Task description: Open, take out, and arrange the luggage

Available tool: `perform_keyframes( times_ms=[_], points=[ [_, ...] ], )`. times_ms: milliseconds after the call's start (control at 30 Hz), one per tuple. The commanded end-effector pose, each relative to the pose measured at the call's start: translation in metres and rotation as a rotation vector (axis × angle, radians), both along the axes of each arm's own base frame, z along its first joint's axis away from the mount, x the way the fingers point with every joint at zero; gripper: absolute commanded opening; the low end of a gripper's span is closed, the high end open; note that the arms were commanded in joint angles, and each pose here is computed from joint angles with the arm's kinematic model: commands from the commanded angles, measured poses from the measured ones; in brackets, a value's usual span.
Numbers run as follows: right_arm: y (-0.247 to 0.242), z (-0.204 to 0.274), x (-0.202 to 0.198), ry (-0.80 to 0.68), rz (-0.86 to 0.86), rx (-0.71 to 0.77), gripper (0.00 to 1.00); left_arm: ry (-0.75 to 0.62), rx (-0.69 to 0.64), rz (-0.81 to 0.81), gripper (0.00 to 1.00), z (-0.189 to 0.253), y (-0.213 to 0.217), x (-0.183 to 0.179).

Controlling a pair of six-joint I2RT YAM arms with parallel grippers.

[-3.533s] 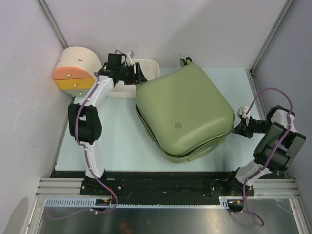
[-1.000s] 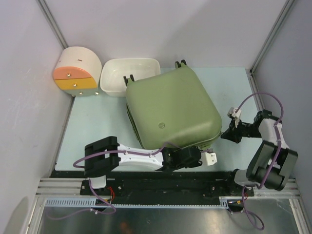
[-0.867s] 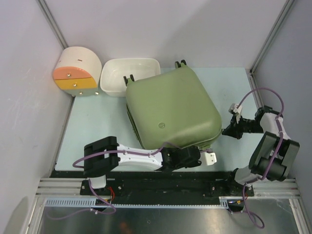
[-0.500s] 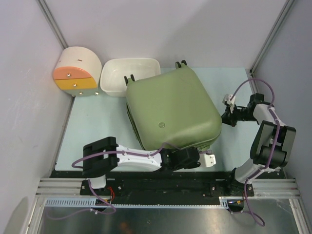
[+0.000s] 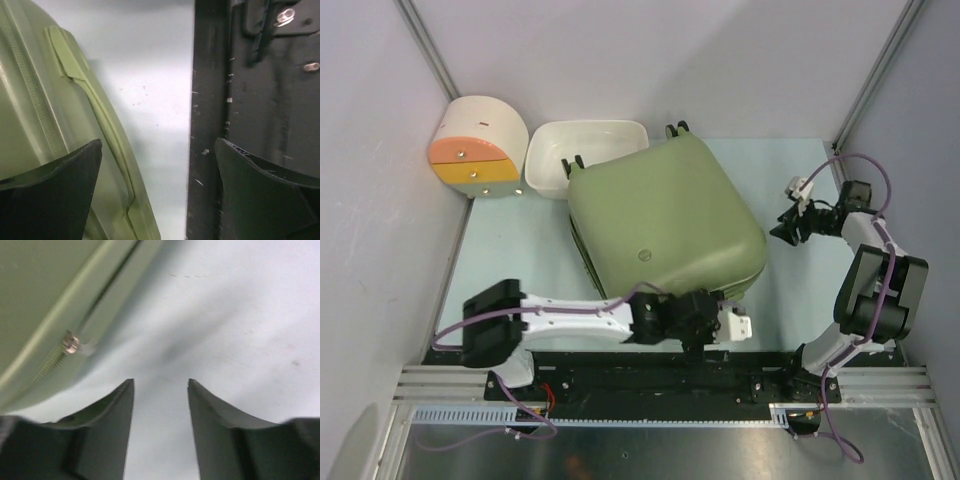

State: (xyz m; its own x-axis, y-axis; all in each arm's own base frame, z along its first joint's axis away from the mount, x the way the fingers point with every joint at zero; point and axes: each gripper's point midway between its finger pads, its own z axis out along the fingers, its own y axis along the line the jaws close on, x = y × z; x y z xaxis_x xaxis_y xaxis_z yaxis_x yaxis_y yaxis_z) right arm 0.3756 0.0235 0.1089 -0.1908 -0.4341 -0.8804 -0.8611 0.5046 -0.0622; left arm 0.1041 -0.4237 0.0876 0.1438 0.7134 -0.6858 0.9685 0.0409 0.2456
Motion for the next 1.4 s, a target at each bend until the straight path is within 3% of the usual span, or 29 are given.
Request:
perform_keyframes(
  times_ms=[0, 100, 267, 300, 367, 400, 500, 600, 867, 1367],
  points=[
    [-0.052, 0.053, 0.026, -0.170, -0.158, -0.091, 0.56, 0.154, -0.154, -0.012, 1.00, 0.104, 0.018, 0.008],
    [-0.075, 0.069, 0.024, -0.155, -0.264, -0.127, 0.72, 0.225, -0.275, 0.029, 1.00, 0.162, 0.040, 0.020],
    [-0.072, 0.105, 0.004, -0.100, -0.354, -0.111, 0.79, 0.415, -0.496, 0.349, 1.00, 0.218, 0.117, 0.086],
    [-0.066, 0.111, -0.002, -0.079, -0.368, -0.091, 0.81, 0.423, -0.533, 0.492, 1.00, 0.217, 0.149, 0.120],
    [-0.041, 0.114, -0.019, -0.027, -0.331, -0.086, 0.82, 0.521, -0.576, 0.632, 1.00, 0.205, 0.182, 0.136],
    [-0.031, 0.124, -0.028, -0.036, -0.327, -0.103, 0.82, 0.513, -0.630, 0.773, 1.00, 0.203, 0.221, 0.160],
    [0.000, 0.135, -0.048, -0.012, -0.286, -0.088, 0.84, 0.629, -0.710, 1.054, 1.00, 0.164, 0.289, 0.178],
    [0.019, 0.143, -0.059, -0.001, -0.264, -0.063, 0.89, 0.734, -0.735, 1.235, 1.00, 0.120, 0.326, 0.176],
    [0.034, 0.141, -0.081, 0.045, -0.227, -0.072, 0.90, 0.745, -0.626, 1.497, 0.90, 0.054, 0.359, 0.189],
    [0.034, 0.133, -0.084, 0.063, -0.220, -0.080, 0.92, 0.773, -0.614, 1.502, 0.86, 0.030, 0.353, 0.216]
  ],
)
